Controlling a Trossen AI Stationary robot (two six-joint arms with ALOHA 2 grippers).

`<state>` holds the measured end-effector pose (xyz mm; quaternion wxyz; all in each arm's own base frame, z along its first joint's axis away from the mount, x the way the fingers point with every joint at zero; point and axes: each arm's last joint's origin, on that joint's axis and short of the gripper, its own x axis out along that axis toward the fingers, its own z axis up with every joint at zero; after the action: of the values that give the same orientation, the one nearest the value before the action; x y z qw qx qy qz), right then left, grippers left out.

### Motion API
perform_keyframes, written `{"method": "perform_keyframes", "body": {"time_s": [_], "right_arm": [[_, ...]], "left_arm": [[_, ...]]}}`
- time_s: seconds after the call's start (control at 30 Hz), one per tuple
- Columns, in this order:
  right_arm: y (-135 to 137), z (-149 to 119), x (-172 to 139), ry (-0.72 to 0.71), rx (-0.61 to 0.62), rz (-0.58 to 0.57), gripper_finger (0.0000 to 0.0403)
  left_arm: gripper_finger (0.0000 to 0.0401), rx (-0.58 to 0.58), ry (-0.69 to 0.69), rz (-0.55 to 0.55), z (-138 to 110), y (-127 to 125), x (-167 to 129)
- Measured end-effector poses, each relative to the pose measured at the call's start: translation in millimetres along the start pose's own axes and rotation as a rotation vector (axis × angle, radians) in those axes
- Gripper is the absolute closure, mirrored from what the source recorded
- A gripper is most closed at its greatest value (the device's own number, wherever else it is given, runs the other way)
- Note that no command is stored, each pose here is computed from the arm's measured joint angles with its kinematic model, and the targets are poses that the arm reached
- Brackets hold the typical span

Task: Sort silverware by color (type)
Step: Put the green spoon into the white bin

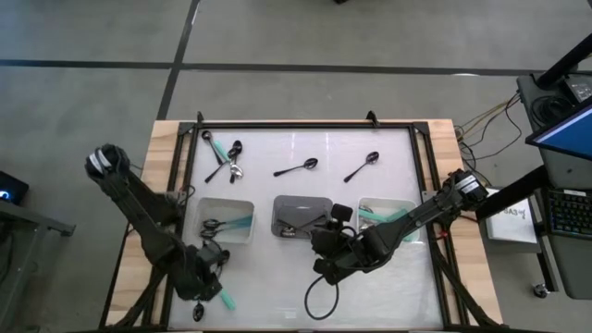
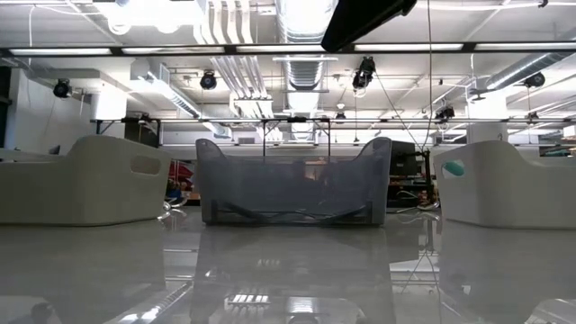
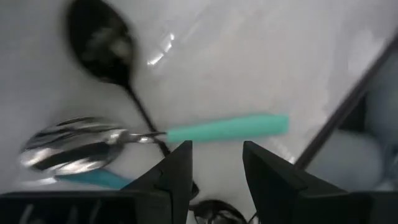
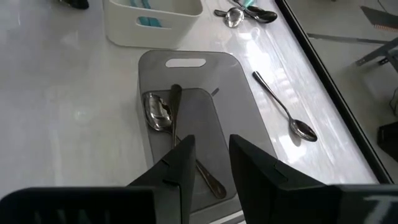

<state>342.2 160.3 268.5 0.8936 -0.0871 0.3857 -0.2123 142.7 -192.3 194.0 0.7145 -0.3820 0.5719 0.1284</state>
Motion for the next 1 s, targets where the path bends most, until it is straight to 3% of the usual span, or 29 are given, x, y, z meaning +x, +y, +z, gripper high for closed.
{"method": "perform_keyframes", "body": {"time_s": [0.07,0.17,0.27,0.47,0.63,1.0], "right_arm": [[0.1,0.2,0.0,-0.001,0.001,0.001,0.0312],[0.7,1.2,0.0,-0.01,0.01,0.005,0.0312],[0.8,1.6,0.0,-0.013,0.013,0.007,0.0312],[1.0,1.8,0.0,-0.015,0.016,0.008,0.0312],[1.5,2.9,0.0,-0.023,0.024,0.013,0.0312],[2.0,3.8,-0.1,-0.031,0.033,0.017,0.0312]], "left_arm": [[0.0278,0.14,0.037,0.01,-4.3,-8.2,4.5],[0.0278,0.446,0.107,0.0,-9.0,-24.5,9.1],[0.0278,0.712,0.088,0.006,-9.8,-41.6,12.1],[0.0278,1.052,-0.008,0.157,-7.5,-60.5,28.6],[0.0278,1.159,0.08,0.219,-11.5,-58.1,53.3],[0.0278,1.171,0.141,0.253,-14.4,-48.9,71.9]]}}
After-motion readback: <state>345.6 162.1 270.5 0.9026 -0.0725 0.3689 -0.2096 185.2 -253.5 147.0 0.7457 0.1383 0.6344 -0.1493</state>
